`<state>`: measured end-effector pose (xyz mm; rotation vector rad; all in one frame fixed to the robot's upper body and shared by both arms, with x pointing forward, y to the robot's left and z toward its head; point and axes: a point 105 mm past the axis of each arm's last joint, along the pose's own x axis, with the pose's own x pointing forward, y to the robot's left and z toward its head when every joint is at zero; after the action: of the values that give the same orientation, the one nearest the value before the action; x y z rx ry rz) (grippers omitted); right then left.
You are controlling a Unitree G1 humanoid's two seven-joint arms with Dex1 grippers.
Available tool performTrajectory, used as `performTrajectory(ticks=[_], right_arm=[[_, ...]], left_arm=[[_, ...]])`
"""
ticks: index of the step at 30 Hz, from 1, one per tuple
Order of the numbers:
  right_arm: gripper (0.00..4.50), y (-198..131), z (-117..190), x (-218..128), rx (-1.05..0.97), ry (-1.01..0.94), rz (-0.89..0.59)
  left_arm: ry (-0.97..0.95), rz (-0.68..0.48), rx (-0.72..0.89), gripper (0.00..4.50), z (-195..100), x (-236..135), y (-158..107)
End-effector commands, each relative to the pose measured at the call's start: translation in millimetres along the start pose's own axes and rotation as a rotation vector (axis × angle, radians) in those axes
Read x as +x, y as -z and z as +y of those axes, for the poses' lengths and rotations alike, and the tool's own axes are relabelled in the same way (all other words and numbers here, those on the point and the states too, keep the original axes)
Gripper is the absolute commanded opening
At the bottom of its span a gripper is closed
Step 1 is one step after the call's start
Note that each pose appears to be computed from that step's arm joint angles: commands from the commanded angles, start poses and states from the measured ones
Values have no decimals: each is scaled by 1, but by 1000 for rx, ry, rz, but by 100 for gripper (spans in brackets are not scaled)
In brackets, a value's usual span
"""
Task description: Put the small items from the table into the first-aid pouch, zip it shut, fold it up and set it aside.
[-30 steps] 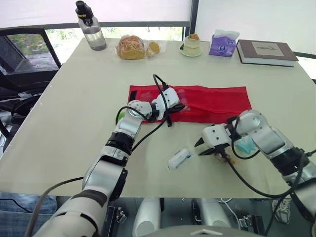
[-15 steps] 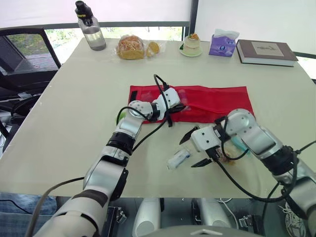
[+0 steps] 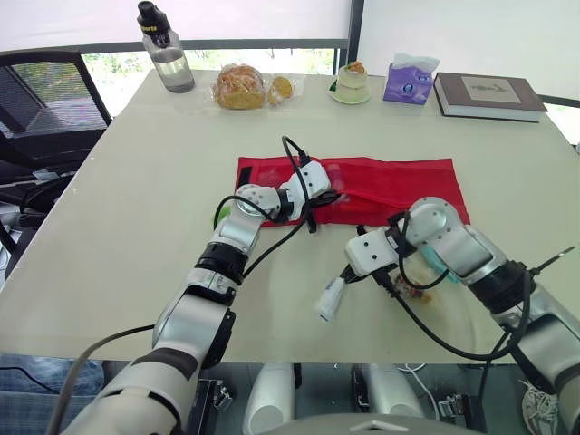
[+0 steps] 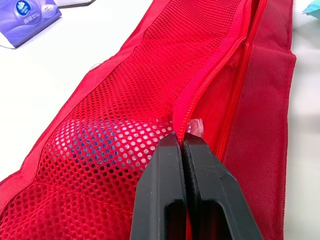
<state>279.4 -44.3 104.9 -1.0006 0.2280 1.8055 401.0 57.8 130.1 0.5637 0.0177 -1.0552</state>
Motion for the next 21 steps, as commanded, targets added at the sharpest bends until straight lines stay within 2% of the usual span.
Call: performTrajectory(ticks=[1,8,13,15,21], right_arm=[[3,-10,-3,-15,33,83,-65],[3,-2,-4,-48,202,325,-81],[3,16,3,-77,353,485,11],[3,31,3,-90,434,576,119],[3,60,-13,-119,633,869,289]], left_arm=[[-13,-33,33,0,5,0,-13],[-11,-41,29,0,3,3,-14],[-6,-46,20,0,-1,3,-13],[-4,-47,19,0,-1,3,-13],[3,-59,9,0,-3,6,-15]])
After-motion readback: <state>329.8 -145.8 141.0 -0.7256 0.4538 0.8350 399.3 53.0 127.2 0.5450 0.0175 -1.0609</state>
